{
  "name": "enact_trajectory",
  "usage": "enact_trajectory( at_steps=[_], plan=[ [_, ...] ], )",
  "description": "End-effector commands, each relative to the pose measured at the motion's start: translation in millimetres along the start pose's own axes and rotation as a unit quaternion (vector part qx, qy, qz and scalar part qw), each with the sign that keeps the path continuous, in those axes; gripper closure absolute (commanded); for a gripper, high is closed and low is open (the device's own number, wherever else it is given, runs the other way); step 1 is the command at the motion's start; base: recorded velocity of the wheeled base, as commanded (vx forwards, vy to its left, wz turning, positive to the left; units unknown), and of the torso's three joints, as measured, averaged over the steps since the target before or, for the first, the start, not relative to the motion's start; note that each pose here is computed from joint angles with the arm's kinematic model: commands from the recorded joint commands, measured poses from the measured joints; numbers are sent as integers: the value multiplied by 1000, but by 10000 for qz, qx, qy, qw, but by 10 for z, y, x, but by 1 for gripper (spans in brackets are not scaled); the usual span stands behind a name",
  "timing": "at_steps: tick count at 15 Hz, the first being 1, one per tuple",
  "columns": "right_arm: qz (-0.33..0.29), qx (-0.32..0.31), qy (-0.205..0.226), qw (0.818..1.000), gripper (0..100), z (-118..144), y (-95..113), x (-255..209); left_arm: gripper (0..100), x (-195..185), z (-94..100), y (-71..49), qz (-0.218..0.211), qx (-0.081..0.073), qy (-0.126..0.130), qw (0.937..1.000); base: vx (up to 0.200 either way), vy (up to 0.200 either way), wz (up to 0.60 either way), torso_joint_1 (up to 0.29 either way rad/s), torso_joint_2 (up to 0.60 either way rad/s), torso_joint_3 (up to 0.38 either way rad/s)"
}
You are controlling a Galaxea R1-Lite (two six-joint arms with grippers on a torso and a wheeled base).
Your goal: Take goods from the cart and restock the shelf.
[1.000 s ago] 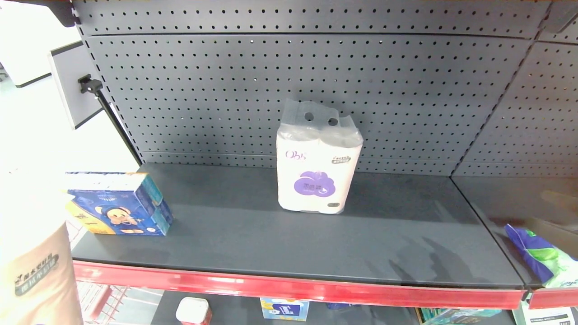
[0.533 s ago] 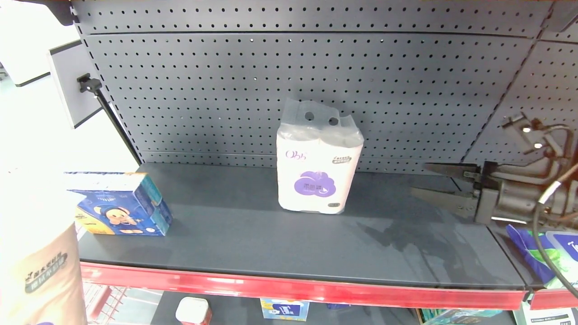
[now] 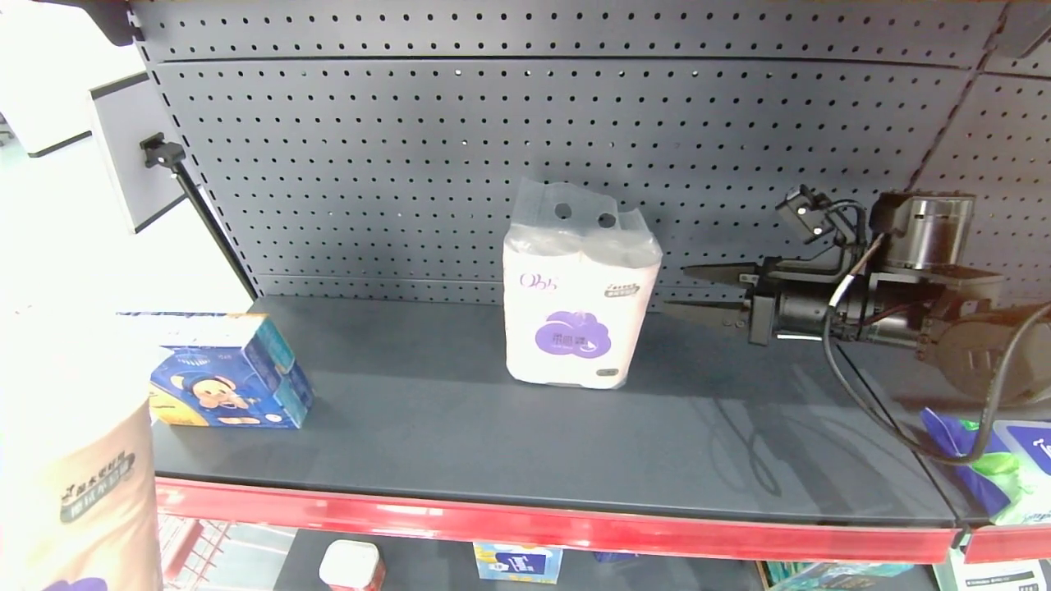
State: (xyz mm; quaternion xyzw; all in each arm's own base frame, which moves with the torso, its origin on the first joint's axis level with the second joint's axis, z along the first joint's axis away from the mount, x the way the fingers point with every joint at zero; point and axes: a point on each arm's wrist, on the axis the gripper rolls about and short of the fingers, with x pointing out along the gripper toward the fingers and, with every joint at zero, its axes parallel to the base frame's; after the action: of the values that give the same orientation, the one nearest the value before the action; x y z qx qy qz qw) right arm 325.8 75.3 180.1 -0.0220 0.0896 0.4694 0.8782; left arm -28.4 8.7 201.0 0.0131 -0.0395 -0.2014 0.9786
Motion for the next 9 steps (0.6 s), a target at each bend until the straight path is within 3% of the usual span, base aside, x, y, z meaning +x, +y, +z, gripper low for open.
enact_trajectory(
  at_steps=[1,5,9],
  plan=[
    [171,71,88,9998,0,-72,1,130,100,9,10,1,3,-3,8,10000,0,0,0,0,0,0],
    [201,-17,29,9998,0,-54,-128,292,100,5,5,1,11,6,1,10000,0,0,0,0,0,0],
    [373,-113,-30,9992,0,-18,-121,473,100,3,11,1,20,-1,-14,10000,0,0,0,0,0,0]
  ],
)
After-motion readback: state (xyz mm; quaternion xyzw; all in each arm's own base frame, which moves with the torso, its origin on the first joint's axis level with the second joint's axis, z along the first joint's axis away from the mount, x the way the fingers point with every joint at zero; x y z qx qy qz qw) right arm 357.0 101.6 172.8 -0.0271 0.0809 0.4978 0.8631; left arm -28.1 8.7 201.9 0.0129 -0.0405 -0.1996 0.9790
